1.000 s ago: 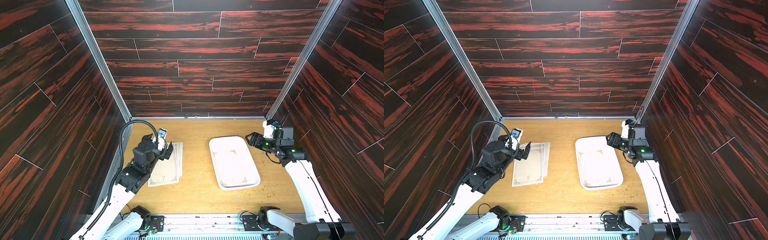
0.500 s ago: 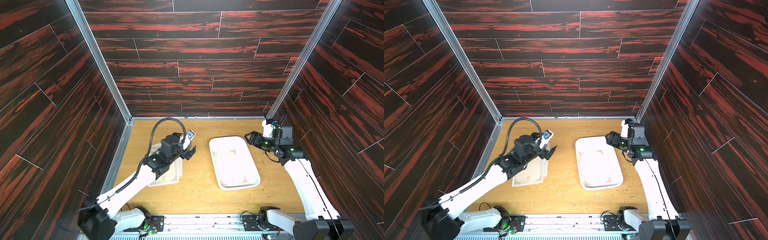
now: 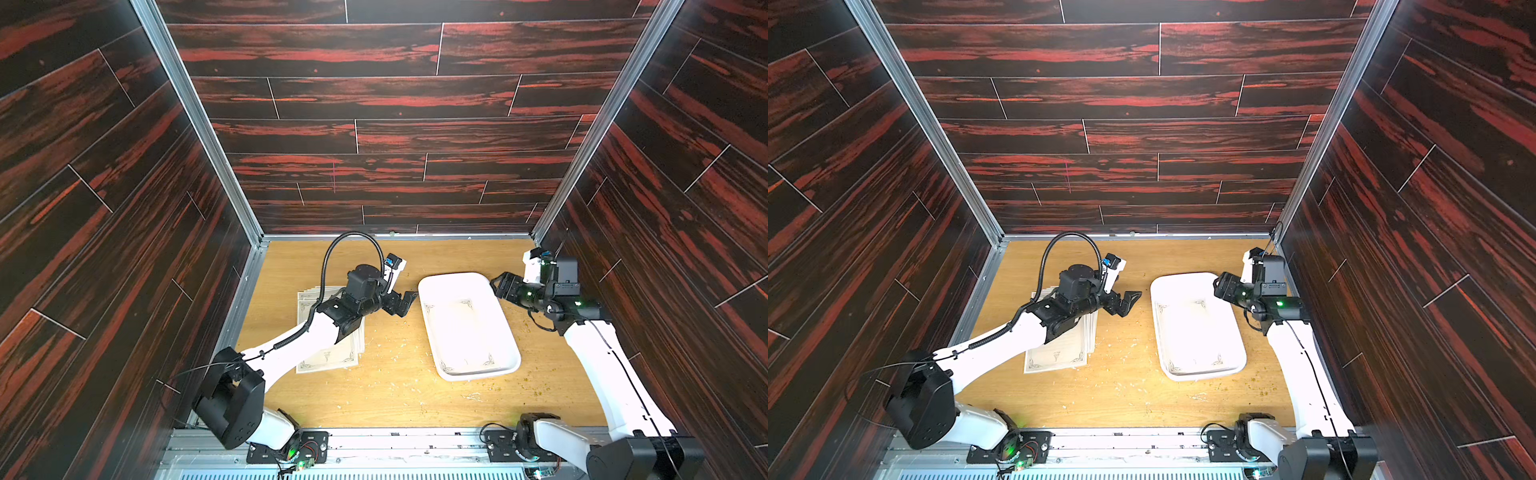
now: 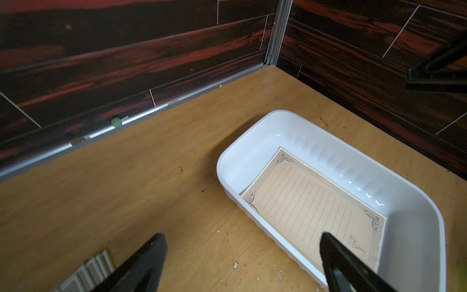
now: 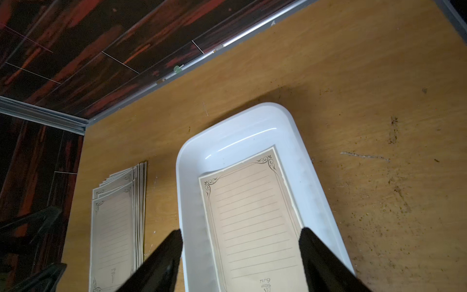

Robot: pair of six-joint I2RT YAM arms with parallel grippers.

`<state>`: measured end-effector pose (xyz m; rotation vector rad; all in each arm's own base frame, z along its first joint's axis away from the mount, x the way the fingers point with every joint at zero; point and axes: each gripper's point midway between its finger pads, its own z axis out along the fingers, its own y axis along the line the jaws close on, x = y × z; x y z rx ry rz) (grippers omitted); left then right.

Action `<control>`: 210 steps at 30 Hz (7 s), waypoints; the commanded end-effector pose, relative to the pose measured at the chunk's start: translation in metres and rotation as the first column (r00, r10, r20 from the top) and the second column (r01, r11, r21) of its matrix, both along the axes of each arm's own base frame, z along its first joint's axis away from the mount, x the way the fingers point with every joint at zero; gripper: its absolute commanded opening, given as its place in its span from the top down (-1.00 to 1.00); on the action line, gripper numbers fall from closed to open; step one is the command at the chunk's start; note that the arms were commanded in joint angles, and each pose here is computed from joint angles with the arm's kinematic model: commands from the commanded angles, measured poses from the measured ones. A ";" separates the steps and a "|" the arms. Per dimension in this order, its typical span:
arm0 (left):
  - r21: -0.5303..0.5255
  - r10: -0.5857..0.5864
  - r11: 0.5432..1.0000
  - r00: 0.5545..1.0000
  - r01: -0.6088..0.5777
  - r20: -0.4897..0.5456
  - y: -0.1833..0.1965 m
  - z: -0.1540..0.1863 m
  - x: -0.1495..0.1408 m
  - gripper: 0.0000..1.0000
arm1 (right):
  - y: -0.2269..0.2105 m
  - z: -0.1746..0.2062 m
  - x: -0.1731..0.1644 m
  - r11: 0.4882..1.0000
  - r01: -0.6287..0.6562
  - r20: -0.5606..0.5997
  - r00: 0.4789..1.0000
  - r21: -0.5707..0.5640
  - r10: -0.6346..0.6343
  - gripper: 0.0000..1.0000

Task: Take out the stationery paper from the storage box
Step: Pick up the stationery paper from the storage box.

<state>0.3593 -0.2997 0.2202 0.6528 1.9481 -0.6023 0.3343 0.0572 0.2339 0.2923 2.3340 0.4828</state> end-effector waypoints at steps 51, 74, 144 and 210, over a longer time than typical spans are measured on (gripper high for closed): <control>-0.034 0.181 0.957 0.688 -0.287 -0.702 -0.052 -0.104 -0.007 -0.57 | 0.009 -0.196 -0.015 0.986 -0.019 -0.420 0.906 -0.166 -0.053 -0.56; -0.042 0.163 0.958 0.663 -0.282 -0.731 -0.065 -0.113 -0.005 -0.38 | 0.015 -0.223 -0.022 0.989 -0.040 -0.495 0.868 -0.143 -0.036 -0.56; 0.009 0.186 0.962 0.631 -0.272 -0.753 -0.066 -0.126 -0.006 -0.37 | 0.089 -0.188 -0.045 0.932 -0.211 -0.475 0.814 0.294 0.335 0.54; -0.331 -0.500 0.666 0.729 0.669 0.467 0.009 0.221 -0.161 -0.34 | 0.129 0.235 -0.199 0.667 -0.627 0.744 0.200 -0.403 0.637 1.00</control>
